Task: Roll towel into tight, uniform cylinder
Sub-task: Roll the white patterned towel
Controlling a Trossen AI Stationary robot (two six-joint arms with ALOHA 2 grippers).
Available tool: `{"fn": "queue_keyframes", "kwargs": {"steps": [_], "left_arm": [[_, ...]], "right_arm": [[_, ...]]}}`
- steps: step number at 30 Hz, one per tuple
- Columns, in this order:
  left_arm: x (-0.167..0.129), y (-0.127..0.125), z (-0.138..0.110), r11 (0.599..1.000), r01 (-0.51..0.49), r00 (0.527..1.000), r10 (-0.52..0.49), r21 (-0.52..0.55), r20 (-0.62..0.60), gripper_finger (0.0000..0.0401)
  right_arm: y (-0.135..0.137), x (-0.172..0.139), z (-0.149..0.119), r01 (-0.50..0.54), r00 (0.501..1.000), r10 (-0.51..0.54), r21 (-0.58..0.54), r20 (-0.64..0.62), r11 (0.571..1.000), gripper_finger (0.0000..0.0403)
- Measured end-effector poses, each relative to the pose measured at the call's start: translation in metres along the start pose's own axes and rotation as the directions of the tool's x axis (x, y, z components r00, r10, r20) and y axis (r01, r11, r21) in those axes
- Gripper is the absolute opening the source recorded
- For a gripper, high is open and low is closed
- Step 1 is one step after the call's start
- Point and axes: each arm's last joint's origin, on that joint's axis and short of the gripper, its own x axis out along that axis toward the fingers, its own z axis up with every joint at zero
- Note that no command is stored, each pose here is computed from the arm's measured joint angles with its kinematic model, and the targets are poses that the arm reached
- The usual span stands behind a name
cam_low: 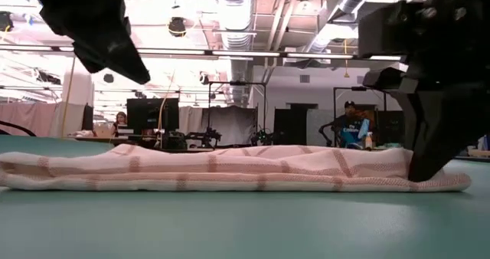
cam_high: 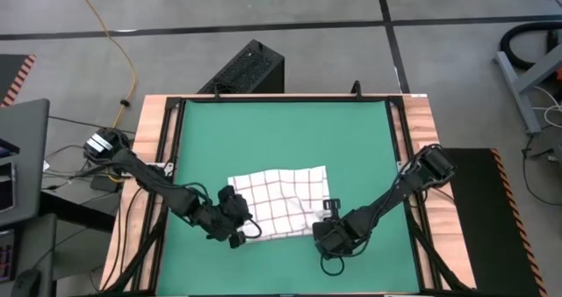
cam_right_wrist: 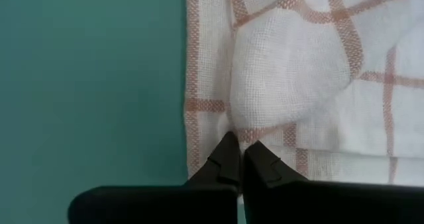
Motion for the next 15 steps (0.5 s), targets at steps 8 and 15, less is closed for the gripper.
{"fn": "queue_keyframes", "kwargs": {"steps": [8, 15], "left_arm": [[0.043, -0.017, -0.023, 0.993, 0.113, 0.990, -0.111, 0.018, -0.092, 0.0000], [0.077, -0.007, -0.044, 0.998, 0.053, 0.976, -0.045, 0.029, -0.214, 0.0000]], "right_arm": [[-0.005, -0.006, 0.003, 0.004, 0.999, -0.005, 0.042, 0.033, 0.999, 0.0058], [-0.014, -0.030, 0.008, -0.033, 0.994, 0.025, 0.077, 0.102, 0.997, 0.0088]]}}
